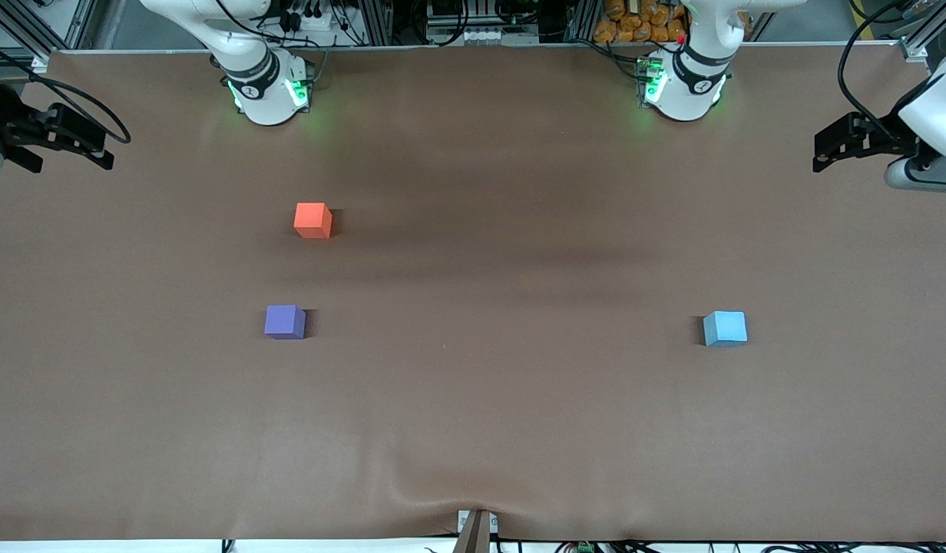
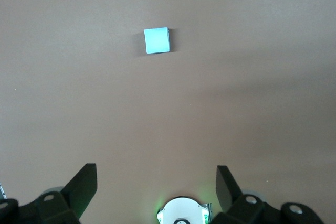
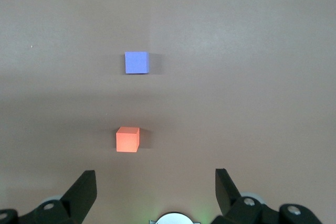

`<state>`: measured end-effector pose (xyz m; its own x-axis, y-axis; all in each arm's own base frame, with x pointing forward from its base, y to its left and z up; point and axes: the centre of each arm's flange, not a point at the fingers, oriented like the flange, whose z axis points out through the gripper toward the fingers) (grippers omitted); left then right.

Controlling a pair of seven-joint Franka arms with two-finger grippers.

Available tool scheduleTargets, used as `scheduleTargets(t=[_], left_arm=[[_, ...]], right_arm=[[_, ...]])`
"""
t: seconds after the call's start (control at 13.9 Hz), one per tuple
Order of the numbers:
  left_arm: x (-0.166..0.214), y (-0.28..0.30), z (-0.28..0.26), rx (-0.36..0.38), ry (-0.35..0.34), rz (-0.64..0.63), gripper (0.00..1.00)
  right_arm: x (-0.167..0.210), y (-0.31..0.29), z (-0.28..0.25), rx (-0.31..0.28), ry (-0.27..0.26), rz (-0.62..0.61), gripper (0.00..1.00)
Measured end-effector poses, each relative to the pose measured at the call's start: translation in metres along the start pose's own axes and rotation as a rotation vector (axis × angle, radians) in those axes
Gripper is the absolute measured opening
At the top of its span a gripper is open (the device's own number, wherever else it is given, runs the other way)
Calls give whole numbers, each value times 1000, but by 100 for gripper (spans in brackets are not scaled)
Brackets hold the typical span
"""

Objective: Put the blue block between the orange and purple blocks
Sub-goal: 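Move the left gripper toward the light-blue block, then lower the left gripper over the blue block and close on it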

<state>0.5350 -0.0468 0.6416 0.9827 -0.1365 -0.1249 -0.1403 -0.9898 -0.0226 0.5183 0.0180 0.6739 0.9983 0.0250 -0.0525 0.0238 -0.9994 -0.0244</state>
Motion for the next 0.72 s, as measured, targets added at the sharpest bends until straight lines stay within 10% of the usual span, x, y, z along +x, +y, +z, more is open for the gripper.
scheduleTargets(t=[0.72], left_arm=[[116, -13, 161, -15, -83, -13, 100]], right_arm=[[0, 0, 1, 0, -4, 1, 100]])
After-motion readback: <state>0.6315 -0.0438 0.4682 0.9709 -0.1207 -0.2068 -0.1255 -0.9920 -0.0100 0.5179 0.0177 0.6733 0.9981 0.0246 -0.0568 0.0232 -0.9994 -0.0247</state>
